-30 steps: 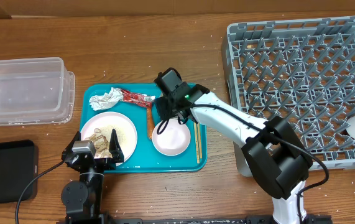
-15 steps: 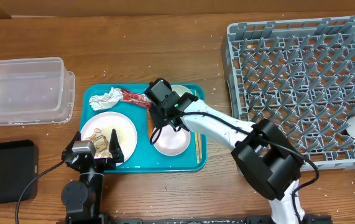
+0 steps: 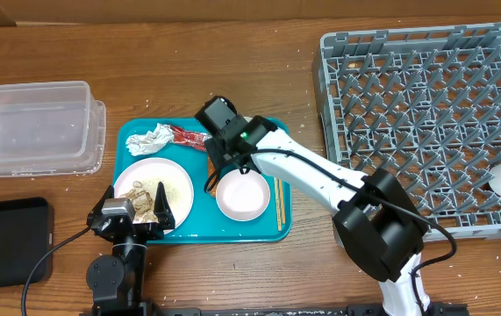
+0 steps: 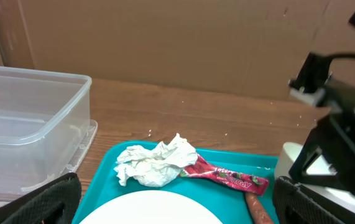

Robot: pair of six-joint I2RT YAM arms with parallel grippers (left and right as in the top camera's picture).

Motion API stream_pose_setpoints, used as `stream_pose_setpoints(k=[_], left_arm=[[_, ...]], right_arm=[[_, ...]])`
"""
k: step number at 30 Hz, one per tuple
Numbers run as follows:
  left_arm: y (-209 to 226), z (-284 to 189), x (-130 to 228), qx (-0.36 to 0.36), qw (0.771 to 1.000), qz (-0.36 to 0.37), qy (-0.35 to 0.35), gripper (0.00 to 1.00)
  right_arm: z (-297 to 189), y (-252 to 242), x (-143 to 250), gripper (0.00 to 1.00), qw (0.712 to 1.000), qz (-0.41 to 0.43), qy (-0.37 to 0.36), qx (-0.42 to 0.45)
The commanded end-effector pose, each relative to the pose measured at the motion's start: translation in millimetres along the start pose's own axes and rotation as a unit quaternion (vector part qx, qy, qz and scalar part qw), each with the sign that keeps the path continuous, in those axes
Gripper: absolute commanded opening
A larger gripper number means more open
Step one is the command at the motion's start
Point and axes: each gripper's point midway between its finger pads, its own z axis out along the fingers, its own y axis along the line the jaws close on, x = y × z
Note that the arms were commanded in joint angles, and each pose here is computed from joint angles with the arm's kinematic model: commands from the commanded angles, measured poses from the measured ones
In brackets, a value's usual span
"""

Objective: Sort waste into correct bins and load items into the dishwasher
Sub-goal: 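Grasp the second white bowl on the tray with the right gripper, then place the second white bowl upside down in the rack center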

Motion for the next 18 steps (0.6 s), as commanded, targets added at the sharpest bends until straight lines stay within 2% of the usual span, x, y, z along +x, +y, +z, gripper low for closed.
stream_pose_setpoints(k=[1, 5, 8, 9, 11, 13, 15, 16, 18], left_arm=[[1, 0, 0, -0.001, 1.000, -0.003, -0.002, 1.00], [1, 0, 0, -0.001, 1.000, -0.003, -0.002, 1.00], [1, 0, 0, -0.001, 1.000, -0.003, -0.002, 1.00], [1, 0, 0, -0.001, 1.000, -0.003, -0.002, 1.00], [1, 0, 0, -0.001, 1.000, -0.003, -0.002, 1.00], [1, 0, 0, -0.001, 1.000, -0.003, -0.002, 1.00], [1, 0, 0, -0.001, 1.000, -0.003, -0.002, 1.00], [1, 0, 0, -0.001, 1.000, -0.003, -0.002, 1.00], [1, 0, 0, -0.001, 1.000, -0.003, -0.002, 1.00]], right_arm=[[-56, -10, -43, 0.04, 0.998, 0.025, -0.058, -0.009], [-140, -70, -77, 0.04, 0.988, 0.093, -0.123, 0.008], [-209, -159, -81, 0.04, 0.970, 0.175, -0.168, 0.030], [-219, -179, -78, 0.04, 0.966, 0.195, -0.171, 0.024], [-230, -217, -69, 0.04, 0.960, 0.227, -0.163, -0.018], [-235, -244, -59, 0.04, 0.953, 0.240, -0.156, -0.098], [-241, -272, -47, 0.04, 0.934, 0.249, -0.165, -0.197], [-243, -298, -37, 0.04, 0.913, 0.267, -0.180, -0.251], [-237, -324, -27, 0.04, 0.895, 0.295, -0.189, -0.275]])
